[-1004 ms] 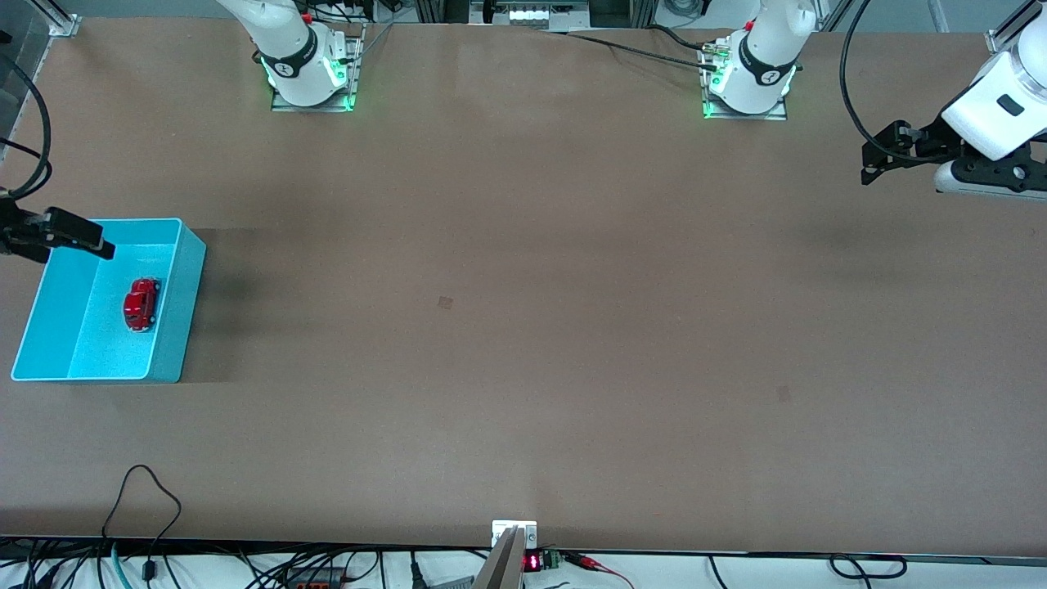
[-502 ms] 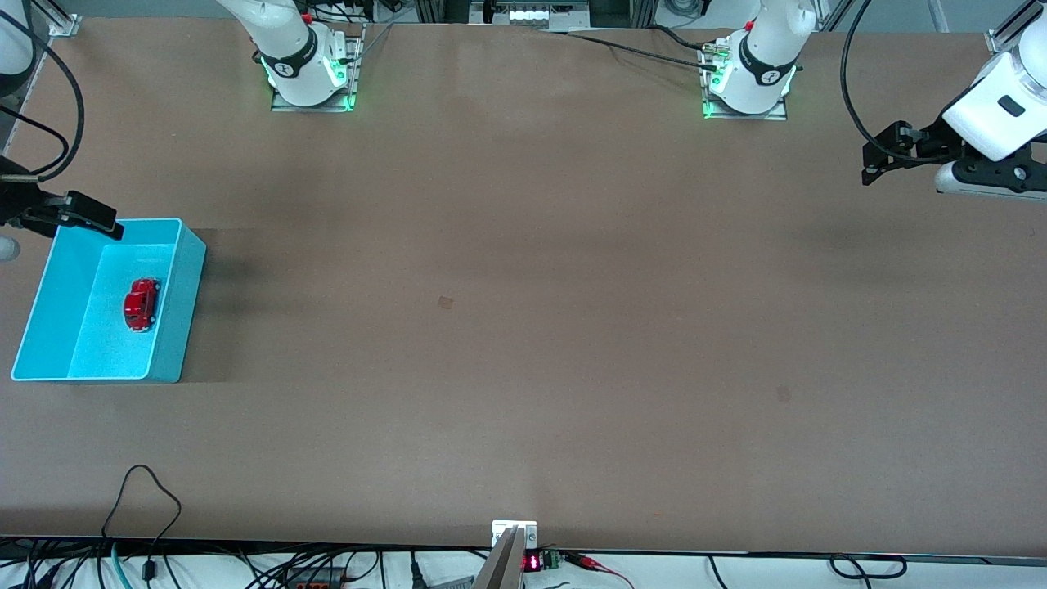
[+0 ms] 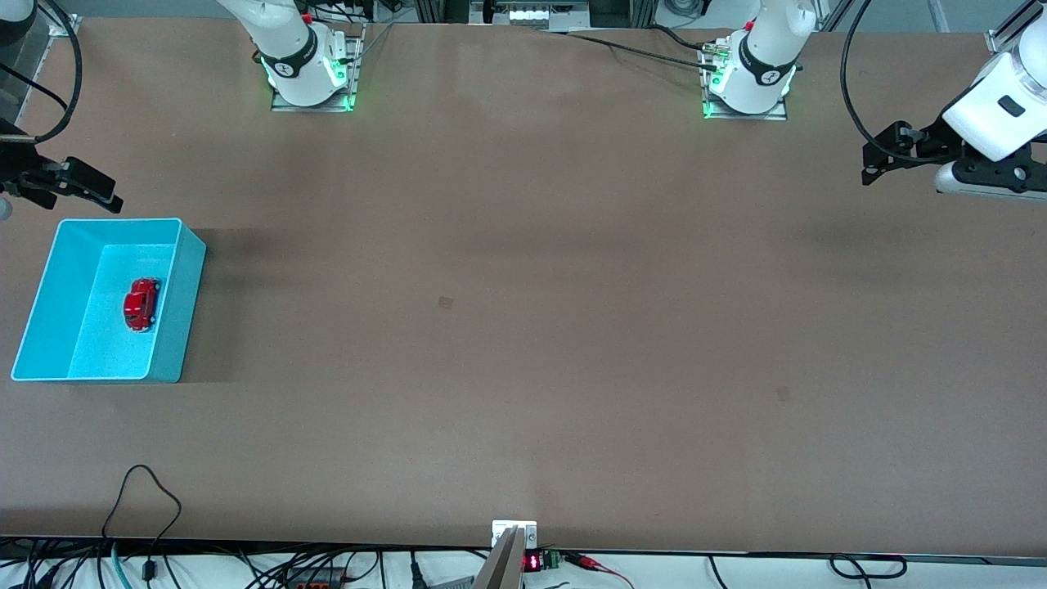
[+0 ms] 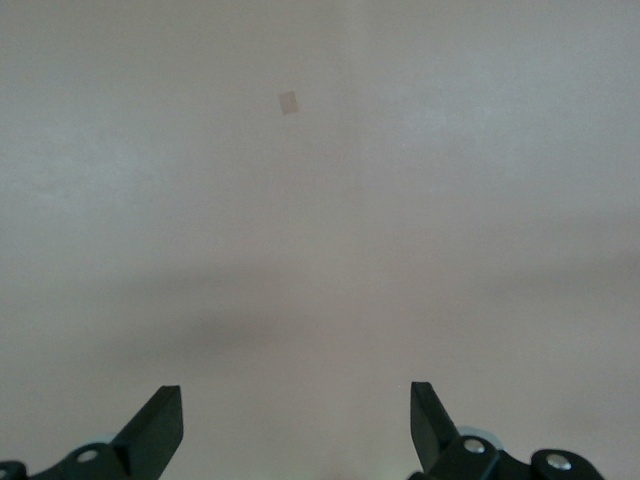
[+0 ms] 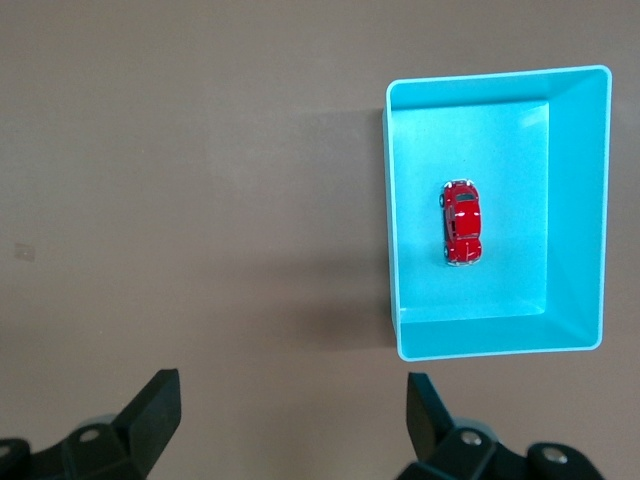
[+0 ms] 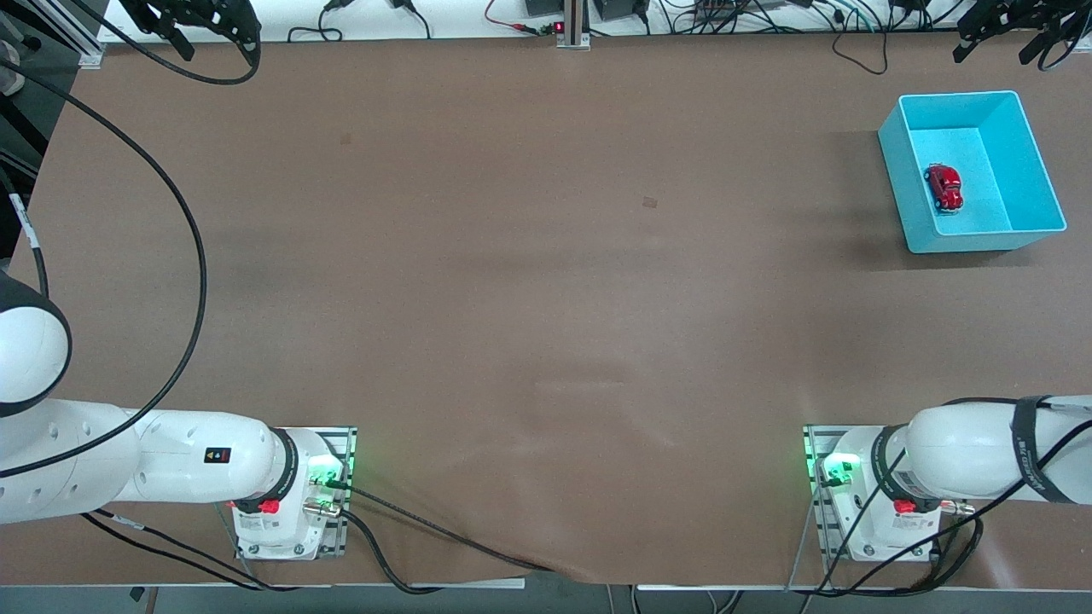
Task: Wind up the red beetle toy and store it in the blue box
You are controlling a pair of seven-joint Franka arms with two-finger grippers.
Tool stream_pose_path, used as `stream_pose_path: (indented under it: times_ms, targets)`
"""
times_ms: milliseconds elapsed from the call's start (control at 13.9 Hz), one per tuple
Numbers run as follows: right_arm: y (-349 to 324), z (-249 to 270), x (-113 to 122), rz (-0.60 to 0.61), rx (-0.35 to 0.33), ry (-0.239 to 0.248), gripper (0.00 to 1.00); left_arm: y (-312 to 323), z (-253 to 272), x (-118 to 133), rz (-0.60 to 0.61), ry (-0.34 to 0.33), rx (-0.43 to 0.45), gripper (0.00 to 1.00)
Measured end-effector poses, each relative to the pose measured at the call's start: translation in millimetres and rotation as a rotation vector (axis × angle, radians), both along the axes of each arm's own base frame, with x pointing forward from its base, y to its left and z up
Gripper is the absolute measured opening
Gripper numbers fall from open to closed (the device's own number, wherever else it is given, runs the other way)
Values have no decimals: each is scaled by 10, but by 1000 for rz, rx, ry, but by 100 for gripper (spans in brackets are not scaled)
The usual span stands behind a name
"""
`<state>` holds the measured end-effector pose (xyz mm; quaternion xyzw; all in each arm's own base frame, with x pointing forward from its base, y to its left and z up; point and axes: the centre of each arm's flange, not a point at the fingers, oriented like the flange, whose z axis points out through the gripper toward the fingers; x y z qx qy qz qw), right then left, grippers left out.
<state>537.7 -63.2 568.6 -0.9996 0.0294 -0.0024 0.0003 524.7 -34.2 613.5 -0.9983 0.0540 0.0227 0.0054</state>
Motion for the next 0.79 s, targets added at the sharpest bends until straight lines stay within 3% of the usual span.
stream_pose_path:
  times_ms: [789]
  targets:
    - [1,-15,-18,-3,2,17,100,0,0,0,0,0,0,100]
